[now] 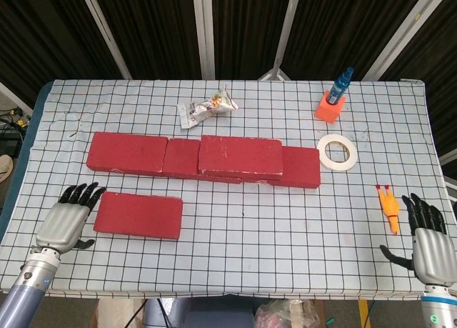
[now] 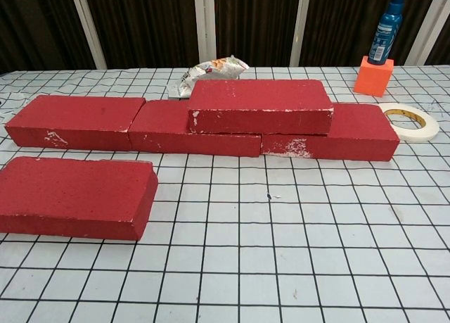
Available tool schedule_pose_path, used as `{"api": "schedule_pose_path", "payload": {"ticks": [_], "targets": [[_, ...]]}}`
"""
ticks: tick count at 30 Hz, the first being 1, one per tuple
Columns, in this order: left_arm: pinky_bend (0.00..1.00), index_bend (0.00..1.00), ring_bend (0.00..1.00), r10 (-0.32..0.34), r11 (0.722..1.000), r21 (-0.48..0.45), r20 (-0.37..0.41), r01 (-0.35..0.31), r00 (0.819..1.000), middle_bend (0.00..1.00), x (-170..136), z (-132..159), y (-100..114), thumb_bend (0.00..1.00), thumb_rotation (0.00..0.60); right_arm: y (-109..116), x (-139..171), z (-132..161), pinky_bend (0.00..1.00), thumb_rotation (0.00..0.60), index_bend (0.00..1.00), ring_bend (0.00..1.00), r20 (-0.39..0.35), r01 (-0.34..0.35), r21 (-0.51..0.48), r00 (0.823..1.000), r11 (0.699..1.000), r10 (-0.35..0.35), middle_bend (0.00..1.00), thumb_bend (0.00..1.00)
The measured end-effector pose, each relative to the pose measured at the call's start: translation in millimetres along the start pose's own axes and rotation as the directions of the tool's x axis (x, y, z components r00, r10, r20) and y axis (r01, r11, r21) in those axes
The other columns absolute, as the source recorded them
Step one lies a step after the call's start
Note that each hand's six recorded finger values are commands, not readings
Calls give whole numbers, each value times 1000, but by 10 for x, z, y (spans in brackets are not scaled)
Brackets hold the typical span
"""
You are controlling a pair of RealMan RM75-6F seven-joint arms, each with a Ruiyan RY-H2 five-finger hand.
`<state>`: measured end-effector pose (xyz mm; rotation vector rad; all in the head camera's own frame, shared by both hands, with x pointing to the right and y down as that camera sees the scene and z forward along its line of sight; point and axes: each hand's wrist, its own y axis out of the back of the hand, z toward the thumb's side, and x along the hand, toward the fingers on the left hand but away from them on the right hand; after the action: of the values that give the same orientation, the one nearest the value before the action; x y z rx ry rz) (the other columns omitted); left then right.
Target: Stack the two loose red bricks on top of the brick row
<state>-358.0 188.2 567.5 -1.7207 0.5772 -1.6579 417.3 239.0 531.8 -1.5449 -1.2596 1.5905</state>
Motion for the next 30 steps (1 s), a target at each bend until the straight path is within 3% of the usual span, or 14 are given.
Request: {"api": "schedule_pose_path", "payload": {"ticks": [8,30], "targets": [[0,0,0,-55,998,27,18,54,998,0,210,265,-77,0,600,46,-19,64,0,600,0,0,-122,127,24,985,992,-123,0,183],[0,0,0,-83,993,80,9,82,996,0,623,486,-415,0,600,-35,32,140,0,600,0,0,-122,77,11,990,997,-75,0,184]]}}
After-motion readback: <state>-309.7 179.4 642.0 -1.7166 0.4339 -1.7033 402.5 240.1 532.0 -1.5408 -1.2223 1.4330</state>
